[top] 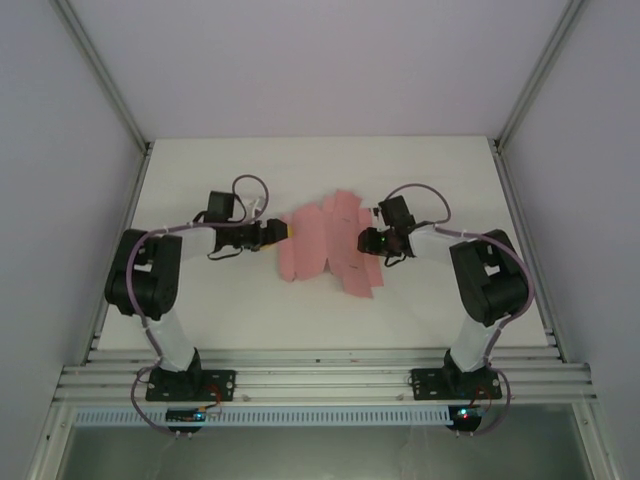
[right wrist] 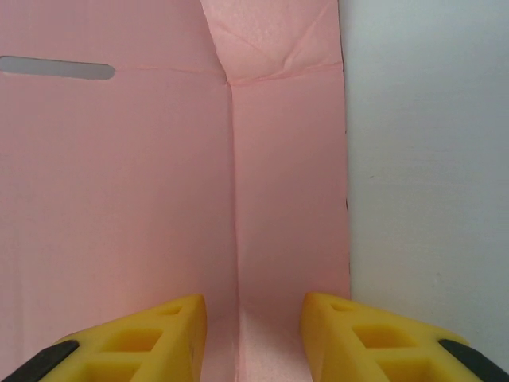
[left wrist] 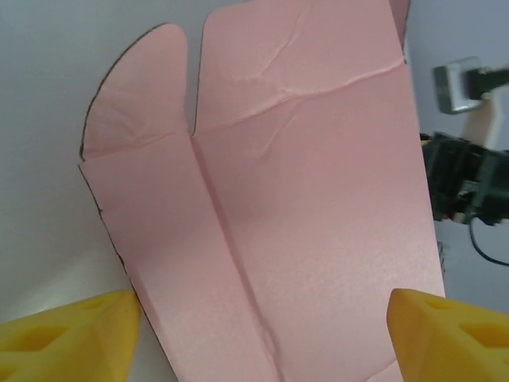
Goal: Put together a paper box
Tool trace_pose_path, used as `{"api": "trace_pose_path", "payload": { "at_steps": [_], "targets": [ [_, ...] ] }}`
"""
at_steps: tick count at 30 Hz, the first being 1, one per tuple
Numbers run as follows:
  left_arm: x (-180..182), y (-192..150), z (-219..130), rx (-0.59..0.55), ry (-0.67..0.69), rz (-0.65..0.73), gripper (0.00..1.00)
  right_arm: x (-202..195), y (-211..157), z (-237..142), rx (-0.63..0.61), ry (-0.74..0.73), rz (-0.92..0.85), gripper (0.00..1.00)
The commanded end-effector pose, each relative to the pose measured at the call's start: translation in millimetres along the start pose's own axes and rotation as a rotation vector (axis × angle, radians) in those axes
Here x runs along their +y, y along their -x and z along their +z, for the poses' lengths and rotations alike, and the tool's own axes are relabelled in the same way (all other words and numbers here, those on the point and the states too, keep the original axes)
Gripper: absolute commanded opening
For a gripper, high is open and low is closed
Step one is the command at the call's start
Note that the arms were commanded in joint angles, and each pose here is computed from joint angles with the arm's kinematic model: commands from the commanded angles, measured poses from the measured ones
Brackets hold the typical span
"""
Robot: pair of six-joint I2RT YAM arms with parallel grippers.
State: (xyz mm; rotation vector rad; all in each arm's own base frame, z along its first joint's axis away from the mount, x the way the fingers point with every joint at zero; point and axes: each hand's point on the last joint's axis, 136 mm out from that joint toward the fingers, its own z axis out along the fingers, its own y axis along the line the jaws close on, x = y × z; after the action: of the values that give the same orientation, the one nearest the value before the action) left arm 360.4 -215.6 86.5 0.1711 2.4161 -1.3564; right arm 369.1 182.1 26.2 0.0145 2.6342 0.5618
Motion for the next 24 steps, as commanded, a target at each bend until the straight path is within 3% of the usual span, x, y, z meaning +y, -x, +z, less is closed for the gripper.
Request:
{"api": "trace_pose_path", "payload": {
  "at_steps": [1,12,16,19,24],
  "targets": [
    [-41.6,20.8,-11.0,-0.082,-0.129,0.119,0.73,-24.5,-54.7,12.4,0.157,-0.025,0.087,0.41],
    [-68.2,34.9,-28.9,-0.293,-0.233,0.205,0.71,-18.8,-49.1,12.7,0.119,0.069,0.117,0.41],
    [-48.4,38.7,-13.9,-0.268,-0.083,0.168,0.54,-15.9,-45.1,11.7,0.096,0.096,0.127,0.4],
    [-66.6,37.5,-7.2,-0.309,-0.111,0.242,0.54,-11.3,-44.0,13.7,0.09,0.134,0.138,0.4],
    [-89.8,47.7,-8.6,-0.488,-0.093,0.353,0.56,-5.2,-38.7,16.4,0.068,0.171,0.149,0.4]
  ]
}}
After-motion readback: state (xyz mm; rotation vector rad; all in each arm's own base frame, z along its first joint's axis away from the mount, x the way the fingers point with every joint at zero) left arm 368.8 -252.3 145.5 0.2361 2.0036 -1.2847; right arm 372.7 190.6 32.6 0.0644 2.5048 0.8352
